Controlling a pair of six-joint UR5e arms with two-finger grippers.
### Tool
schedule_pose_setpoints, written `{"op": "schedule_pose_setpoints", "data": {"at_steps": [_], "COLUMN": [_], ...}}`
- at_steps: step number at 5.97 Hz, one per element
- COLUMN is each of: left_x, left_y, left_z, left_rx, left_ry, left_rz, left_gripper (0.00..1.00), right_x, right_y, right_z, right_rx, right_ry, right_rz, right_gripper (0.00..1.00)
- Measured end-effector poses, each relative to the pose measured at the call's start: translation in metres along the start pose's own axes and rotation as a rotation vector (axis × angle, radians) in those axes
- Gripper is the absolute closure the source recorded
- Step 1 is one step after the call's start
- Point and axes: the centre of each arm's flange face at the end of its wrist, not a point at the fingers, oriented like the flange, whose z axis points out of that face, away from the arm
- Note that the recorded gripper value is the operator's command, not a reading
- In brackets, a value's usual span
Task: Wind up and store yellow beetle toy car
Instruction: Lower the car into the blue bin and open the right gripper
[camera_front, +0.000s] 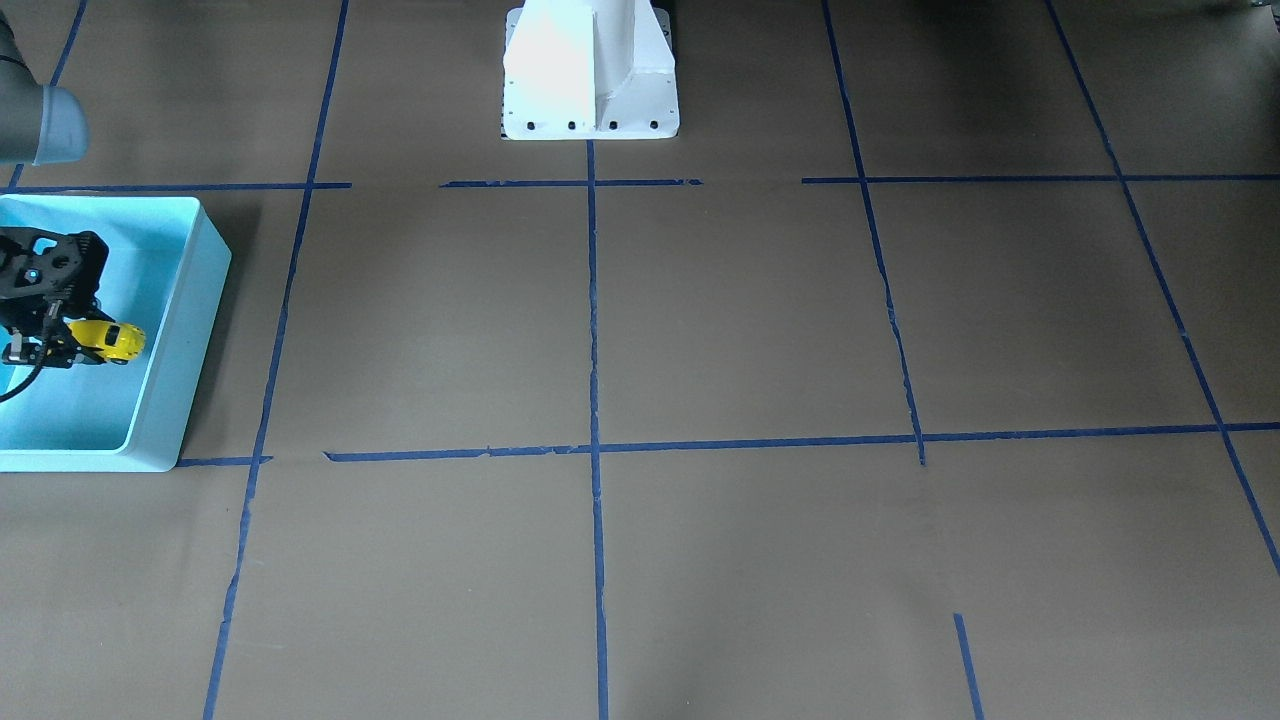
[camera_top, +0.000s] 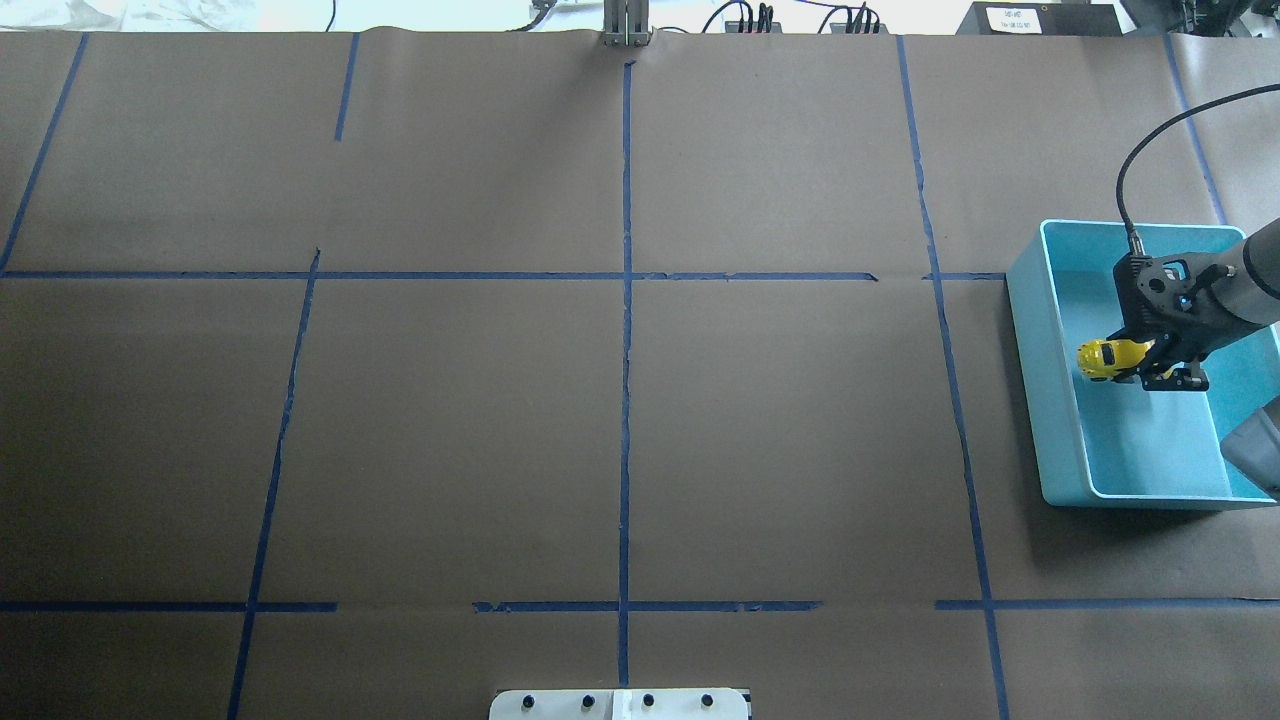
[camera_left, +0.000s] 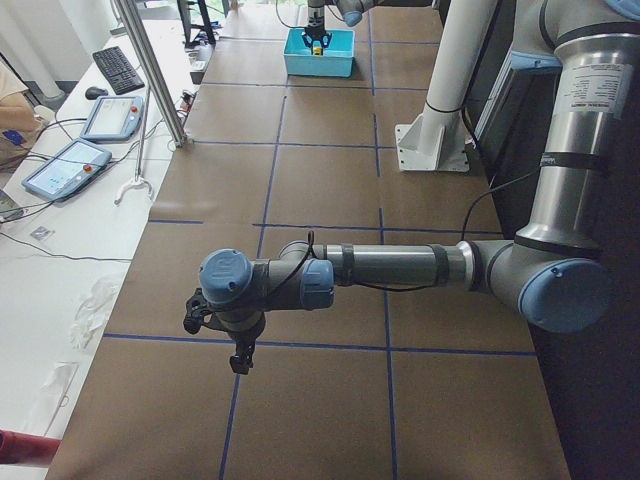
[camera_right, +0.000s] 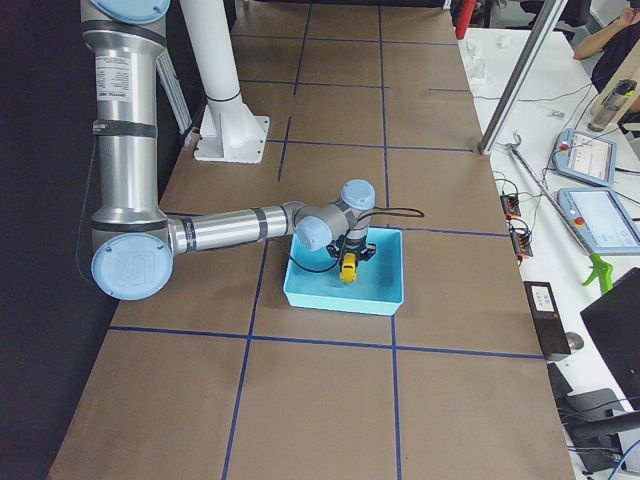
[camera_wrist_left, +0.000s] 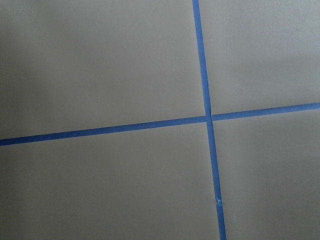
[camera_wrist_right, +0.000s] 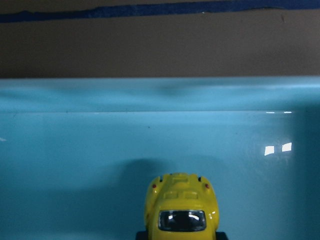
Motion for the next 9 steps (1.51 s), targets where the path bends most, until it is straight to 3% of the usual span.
{"op": "schedule_pose_setpoints", "data": {"at_steps": [1,3,4,5,7,9], "left_x": [0.000,0.000,0.000,0.000,0.000,0.000], "left_y": [0.000,0.000,0.000,0.000,0.000,0.001], "left_z": [0.000,0.000,0.000,0.000,0.000,0.000], "left_rx": [0.000,-0.001,-0.001,-0.001,-0.001,-0.001], "left_ry": [0.000,0.000,0.000,0.000,0.000,0.000], "left_rz": [0.000,-0.001,-0.001,-0.001,-0.001,-0.001], "left_gripper": [0.00,0.00,0.00,0.00,0.00,0.00], "right_x": [-0.003,-0.005,-0.006,-0.006,-0.006,-0.003], "right_y": [-0.005,-0.008,-0.009,-0.010,-0.014,-0.017], "right_z": [0.006,0.012,0.014,0.015,0.013,-0.013], "right_rx": [-0.001,-0.005,-0.006,-0.005,0.008,0.044], "right_ry": [-0.005,-0.013,-0.016,-0.020,-0.014,0.022], "right_rz": [0.000,0.003,0.007,0.008,-0.003,-0.021], "right_gripper": [0.92,0.22,0.06,0.00,0.00,0.00]}}
